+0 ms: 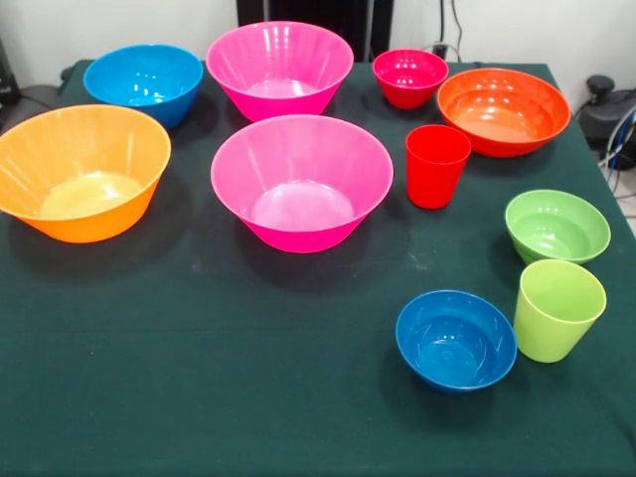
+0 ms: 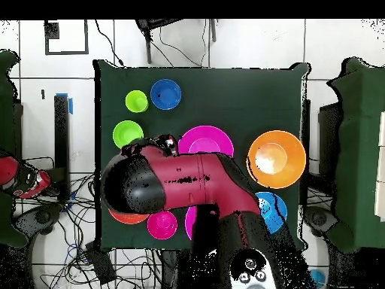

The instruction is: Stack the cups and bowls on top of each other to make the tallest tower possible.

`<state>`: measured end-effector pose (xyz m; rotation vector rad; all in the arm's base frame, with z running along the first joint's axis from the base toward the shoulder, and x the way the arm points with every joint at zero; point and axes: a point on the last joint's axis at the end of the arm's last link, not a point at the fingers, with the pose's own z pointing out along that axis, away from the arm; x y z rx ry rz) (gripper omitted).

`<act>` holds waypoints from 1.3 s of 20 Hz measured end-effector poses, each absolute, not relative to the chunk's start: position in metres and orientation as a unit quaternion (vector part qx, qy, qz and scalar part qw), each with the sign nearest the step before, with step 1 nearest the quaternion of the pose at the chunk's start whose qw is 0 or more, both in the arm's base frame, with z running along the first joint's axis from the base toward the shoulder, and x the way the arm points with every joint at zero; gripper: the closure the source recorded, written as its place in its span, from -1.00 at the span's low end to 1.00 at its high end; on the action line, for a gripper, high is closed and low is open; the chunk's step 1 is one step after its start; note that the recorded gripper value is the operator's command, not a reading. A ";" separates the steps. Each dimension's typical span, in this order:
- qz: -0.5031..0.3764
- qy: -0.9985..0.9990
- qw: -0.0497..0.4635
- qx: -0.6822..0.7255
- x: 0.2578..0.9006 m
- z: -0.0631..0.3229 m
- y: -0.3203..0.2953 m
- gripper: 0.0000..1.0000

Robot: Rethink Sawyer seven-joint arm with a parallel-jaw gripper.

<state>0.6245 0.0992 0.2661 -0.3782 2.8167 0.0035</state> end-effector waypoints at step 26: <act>0.046 0.983 0.147 -0.104 0.704 0.238 0.077 -1.00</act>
